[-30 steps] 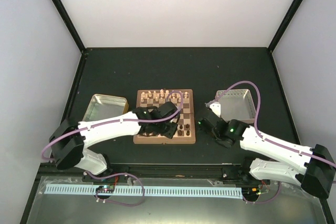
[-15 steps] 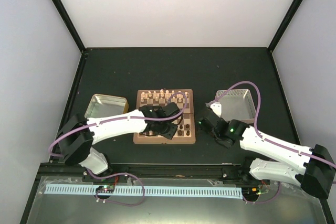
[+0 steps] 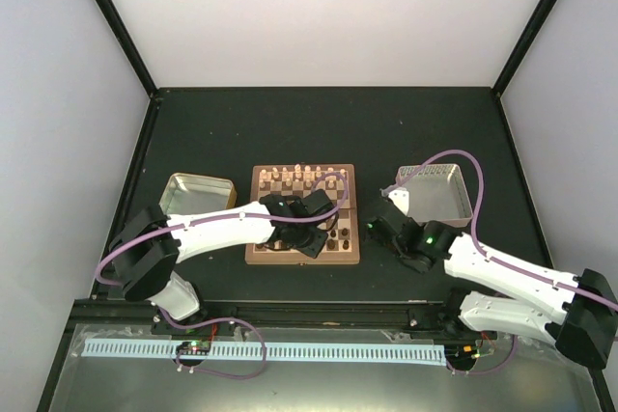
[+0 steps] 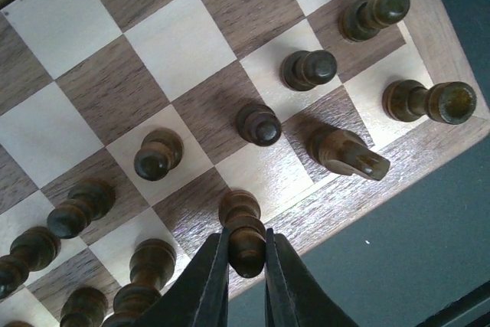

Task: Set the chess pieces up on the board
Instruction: Move the chess piece to the chessboard.

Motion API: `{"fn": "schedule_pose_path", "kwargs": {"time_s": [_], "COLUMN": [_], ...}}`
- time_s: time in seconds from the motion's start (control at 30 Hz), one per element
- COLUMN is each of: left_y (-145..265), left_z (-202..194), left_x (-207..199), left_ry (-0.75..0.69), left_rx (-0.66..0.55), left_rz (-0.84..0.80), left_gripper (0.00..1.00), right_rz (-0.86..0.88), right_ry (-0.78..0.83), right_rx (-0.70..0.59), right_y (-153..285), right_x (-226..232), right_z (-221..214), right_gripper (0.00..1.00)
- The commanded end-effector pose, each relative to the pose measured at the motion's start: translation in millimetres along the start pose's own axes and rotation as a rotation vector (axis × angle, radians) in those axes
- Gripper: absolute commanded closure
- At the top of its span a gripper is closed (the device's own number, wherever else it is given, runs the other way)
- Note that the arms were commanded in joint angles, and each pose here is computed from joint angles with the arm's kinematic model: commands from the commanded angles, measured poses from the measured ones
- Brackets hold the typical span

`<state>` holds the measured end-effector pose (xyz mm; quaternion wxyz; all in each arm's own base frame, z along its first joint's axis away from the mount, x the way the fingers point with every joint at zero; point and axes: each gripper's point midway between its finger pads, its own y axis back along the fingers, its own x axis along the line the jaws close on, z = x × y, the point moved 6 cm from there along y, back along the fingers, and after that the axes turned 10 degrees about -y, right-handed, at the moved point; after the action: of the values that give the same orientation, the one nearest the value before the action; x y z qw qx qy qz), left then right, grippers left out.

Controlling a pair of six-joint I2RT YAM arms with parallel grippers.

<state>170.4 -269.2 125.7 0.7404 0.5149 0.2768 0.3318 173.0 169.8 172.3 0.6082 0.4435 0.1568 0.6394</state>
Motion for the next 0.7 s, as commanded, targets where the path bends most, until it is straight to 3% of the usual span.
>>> {"fn": "schedule_pose_path", "kwargs": {"time_s": [0.0, 0.37, 0.53, 0.67], "left_y": [3, -2, 4, 16], "left_z": [13, 23, 21, 22], "left_x": [-12, -15, -13, -14], "left_ry": [-0.026, -0.015, -0.011, -0.010], "left_rx": [-0.037, -0.050, -0.046, -0.065], "left_rz": [-0.060, -0.050, -0.047, -0.061], "left_gripper": [0.90, 0.88, 0.72, 0.65], "right_rz": [-0.004, 0.008, 0.047, 0.096], "right_ry": [-0.034, -0.029, -0.022, -0.008], "right_rx": [-0.032, -0.023, -0.029, -0.025], "right_y": [0, 0, 6, 10], "right_x": [-5, -3, 2, 8], "right_z": [3, 2, 6, 7], "right_gripper": [0.91, 0.91, 0.92, 0.91]}}
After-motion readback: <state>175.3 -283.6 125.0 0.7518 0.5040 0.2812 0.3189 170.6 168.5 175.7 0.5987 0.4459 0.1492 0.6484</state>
